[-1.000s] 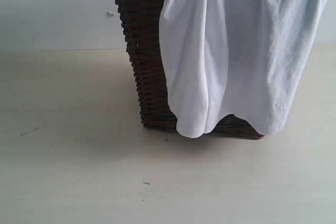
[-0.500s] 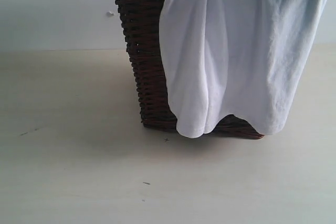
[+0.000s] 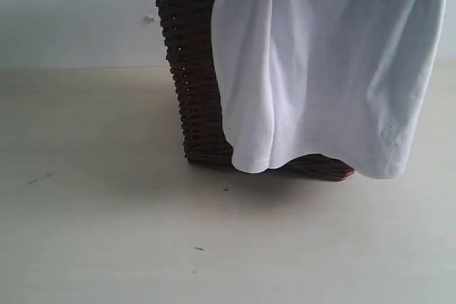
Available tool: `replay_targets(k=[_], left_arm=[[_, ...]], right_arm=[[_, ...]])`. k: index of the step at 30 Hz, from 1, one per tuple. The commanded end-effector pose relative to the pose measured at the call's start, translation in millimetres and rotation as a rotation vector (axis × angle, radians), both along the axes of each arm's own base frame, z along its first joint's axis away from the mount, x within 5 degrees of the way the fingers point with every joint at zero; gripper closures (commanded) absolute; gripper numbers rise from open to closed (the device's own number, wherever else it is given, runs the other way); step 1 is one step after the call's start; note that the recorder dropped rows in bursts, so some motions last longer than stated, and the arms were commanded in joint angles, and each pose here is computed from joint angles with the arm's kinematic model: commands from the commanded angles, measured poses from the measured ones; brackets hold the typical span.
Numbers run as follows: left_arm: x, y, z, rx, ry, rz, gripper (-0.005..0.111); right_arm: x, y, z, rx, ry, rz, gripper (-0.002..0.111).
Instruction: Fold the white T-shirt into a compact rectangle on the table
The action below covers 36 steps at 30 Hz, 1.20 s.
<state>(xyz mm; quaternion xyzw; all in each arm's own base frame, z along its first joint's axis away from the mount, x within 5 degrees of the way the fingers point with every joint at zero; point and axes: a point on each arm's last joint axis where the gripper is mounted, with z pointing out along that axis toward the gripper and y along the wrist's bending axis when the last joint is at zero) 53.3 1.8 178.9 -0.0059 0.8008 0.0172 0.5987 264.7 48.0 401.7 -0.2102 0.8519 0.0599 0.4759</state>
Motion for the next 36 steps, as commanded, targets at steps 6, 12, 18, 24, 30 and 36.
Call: replay_targets(k=[6,12,18,24,30,36], left_arm=[[0,0,3,-0.005,-0.027,-0.002,0.107],[0,0,3,-0.005,-0.027,-0.002,0.107],[0,0,3,-0.005,-0.027,-0.002,0.107],[0,0,3,-0.005,-0.027,-0.002,0.107],[0,0,3,-0.005,-0.027,-0.002,0.107],[0,0,3,-0.005,-0.027,-0.002,0.107]], right_arm=[[0,-1,26,-0.023,-0.172,0.011,0.108],[-17,-2,95,0.007,-0.369,0.017,0.108],[-50,-4,175,0.055,-0.635,0.019,0.108],[-106,-10,250,0.239,-0.893,0.005,0.108],[-156,-16,286,0.36,-1.067,0.011,0.108],[-191,-17,300,0.468,-1.15,0.053,0.108]])
